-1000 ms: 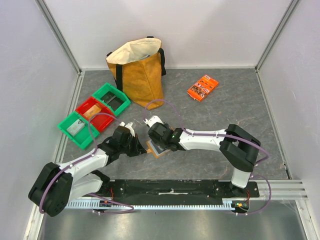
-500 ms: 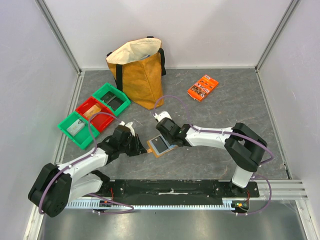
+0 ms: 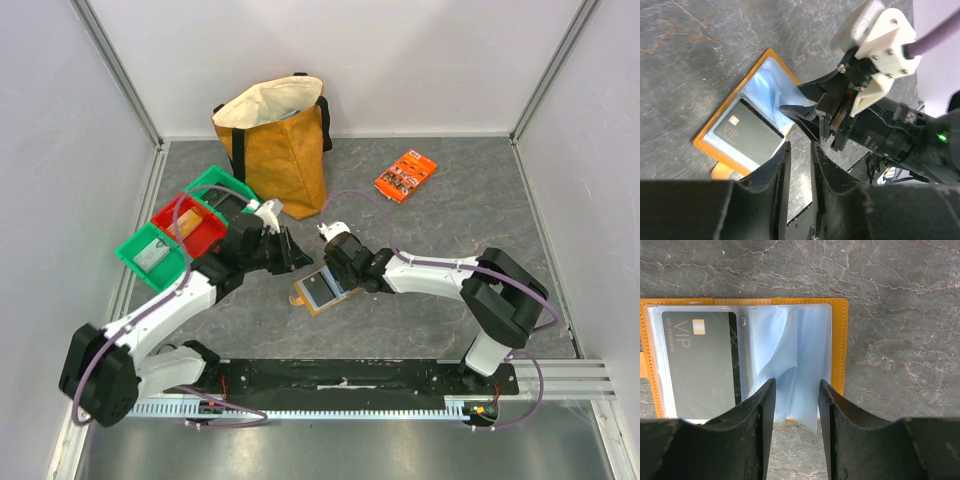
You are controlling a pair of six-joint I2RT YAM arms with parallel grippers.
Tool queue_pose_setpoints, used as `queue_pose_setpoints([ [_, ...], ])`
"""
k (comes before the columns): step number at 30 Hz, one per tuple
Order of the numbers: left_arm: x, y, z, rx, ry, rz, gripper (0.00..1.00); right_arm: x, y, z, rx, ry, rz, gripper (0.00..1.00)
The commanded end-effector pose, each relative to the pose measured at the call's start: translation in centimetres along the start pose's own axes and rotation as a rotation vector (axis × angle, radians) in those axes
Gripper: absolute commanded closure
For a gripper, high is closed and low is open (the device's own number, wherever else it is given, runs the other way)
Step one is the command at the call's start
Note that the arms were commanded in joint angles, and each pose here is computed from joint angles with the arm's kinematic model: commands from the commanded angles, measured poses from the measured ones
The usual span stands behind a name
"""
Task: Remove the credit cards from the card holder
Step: Remove the credit card from the card holder.
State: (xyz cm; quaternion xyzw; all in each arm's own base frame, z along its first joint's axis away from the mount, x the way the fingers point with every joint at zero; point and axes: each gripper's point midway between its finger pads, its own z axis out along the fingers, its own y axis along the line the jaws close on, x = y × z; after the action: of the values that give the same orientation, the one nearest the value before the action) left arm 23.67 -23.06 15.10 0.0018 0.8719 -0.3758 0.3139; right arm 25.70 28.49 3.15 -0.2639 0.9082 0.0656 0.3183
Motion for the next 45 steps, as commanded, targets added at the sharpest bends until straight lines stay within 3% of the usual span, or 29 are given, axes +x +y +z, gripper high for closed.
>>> queue_pose_setpoints([
  [1,0.8,-1.5,2.7,0.051,0.073,0.003,0.76,-1.5,0.2,-0.8,-0.044,-0.056,0.051,0.54],
  [10,4.9,2.6,8.3,-0.082,0.227,0.012,0.95,-2.7,-0.9,-2.5,-0.029,-0.108,0.081,0.54],
  [16,6.8,4.0,8.8,-0.137,0.257,0.03,0.96,-5.3,-1.6,-5.3,-0.012,-0.182,0.114,0.54],
  [22,7.7,4.5,8.8,-0.152,0.269,0.029,0.96,-8.7,2.0,-8.0,-0.226,-0.28,0.156,0.55],
  [29,6.5,4.8,7.3,-0.18,0.183,0.032,0.96,-7.4,3.4,-5.9,-0.29,-0.233,0.188,0.7],
  [45,8.4,7.3,6.0,-0.263,0.222,0.046,0.97,-3.7,3.4,-1.2,-0.548,-0.142,0.353,0.69],
])
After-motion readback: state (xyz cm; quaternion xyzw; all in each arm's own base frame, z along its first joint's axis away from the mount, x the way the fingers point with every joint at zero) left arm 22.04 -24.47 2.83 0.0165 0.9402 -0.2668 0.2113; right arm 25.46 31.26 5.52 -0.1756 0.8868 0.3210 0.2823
